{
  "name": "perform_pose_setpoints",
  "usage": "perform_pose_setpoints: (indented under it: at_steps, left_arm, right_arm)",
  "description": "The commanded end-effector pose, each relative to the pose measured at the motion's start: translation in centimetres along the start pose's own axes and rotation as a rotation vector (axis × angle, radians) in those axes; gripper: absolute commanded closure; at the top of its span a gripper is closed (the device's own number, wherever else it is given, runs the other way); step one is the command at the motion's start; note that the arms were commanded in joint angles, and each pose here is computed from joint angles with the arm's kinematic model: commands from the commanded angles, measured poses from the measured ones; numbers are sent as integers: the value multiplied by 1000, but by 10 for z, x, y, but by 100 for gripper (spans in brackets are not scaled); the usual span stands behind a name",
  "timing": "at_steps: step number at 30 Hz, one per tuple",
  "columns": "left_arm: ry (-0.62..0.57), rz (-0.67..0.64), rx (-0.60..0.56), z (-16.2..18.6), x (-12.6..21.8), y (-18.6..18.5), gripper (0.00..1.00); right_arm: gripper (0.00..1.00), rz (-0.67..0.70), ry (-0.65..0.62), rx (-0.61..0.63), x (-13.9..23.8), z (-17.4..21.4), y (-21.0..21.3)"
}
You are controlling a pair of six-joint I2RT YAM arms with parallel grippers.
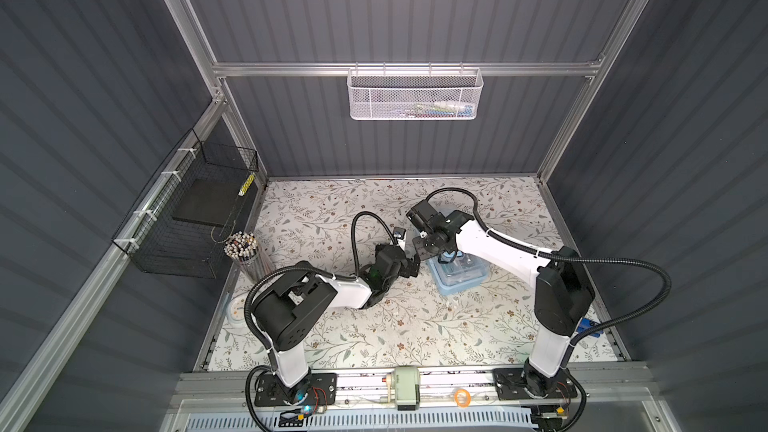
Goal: Pack the tool kit
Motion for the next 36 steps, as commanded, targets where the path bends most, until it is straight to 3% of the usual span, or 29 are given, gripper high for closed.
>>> perform_pose_setpoints:
  at_steps: [1, 23, 36]
  left_arm:
    - [-19, 40, 21, -6, -1, -5, 2]
    - [-16, 52, 27, -6, -4, -8, 2]
    - [-33, 63, 31, -15, -3, -10, 2]
  right_arm:
    - [92, 73, 67, 7, -13, 13, -7]
    - [92, 80, 78, 7, -15, 14, -7]
    - [91, 25, 0, -22, 10, 2, -4]
Point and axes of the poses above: each gripper's point midway between its finger pads, its own x axis back along the fingers, its own y axis along the line the jaws close on, z = x × y, the point moved 7 cm from there along x, back along the fingers, and after that the axes turned 6 degrees about -x, right-handed, at the moved point
